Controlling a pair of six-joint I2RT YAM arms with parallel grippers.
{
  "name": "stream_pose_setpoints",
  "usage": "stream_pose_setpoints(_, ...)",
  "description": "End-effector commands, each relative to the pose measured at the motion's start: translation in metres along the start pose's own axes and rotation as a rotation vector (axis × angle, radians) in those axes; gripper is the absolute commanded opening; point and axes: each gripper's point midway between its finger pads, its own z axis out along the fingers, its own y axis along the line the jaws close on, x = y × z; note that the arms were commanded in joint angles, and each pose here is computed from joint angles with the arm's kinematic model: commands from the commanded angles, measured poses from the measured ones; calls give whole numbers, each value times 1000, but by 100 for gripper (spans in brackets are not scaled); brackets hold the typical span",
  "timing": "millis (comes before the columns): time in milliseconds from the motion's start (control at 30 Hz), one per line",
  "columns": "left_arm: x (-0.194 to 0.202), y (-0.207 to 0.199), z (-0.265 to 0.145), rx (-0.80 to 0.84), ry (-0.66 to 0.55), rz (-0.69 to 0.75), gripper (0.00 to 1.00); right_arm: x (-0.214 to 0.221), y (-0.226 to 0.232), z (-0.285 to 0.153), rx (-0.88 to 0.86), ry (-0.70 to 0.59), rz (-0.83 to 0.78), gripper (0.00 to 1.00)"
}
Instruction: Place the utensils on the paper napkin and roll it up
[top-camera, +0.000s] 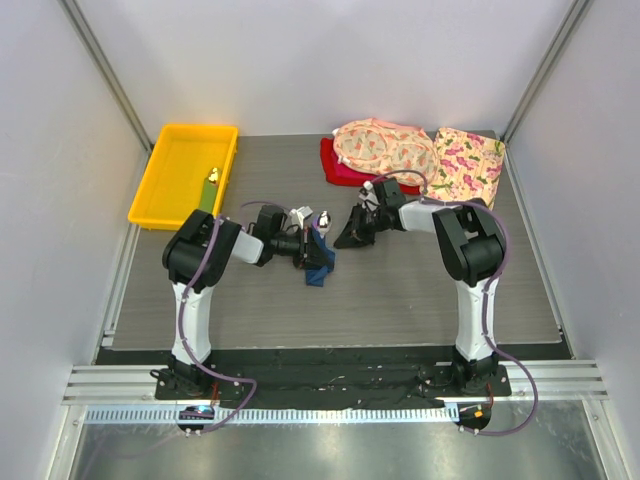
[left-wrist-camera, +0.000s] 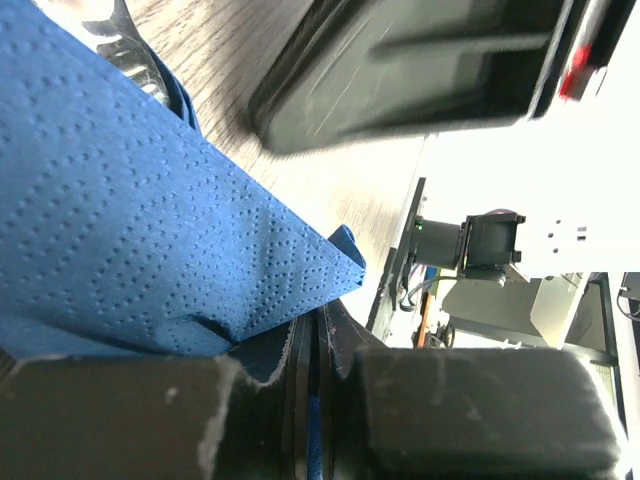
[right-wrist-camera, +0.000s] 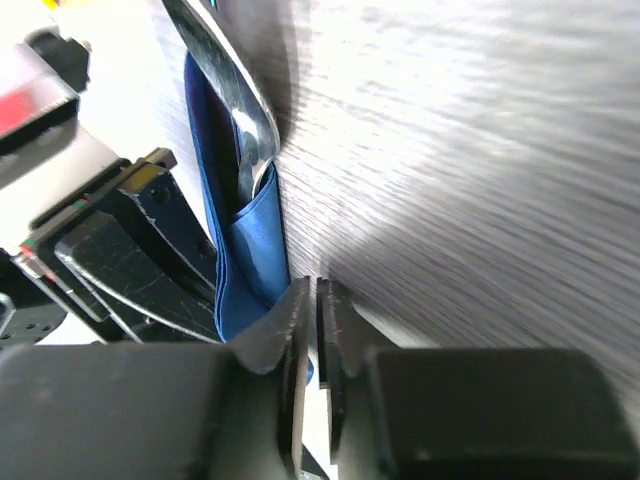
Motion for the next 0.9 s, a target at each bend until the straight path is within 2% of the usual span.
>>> stream_pose_setpoints(0, 19, 42, 7, -121, 17, -61, 12, -14, 27, -27, -68, -56, -61, 20)
stream_pose_setpoints(100, 17, 42, 7, -124, 18, -51, 17, -15, 35, -29, -104, -52, -59, 31)
stream_pose_setpoints(133, 18, 42, 7, -125, 20, -52, 18, -13, 37, -28, -112, -48, -47, 37)
stream_pose_setpoints(300, 19, 43, 6, -135, 25, -43, 24, -9, 40, -23, -129, -37, -48, 48)
stream_pose_setpoints(567, 18, 43, 6, -135, 26, -32, 38, 11, 44, -12, -134, 13, -82, 51)
stream_pose_setpoints(867, 18, 41, 6, -131, 24, -25, 41, 26, 40, -14, -155, 46, -95, 59)
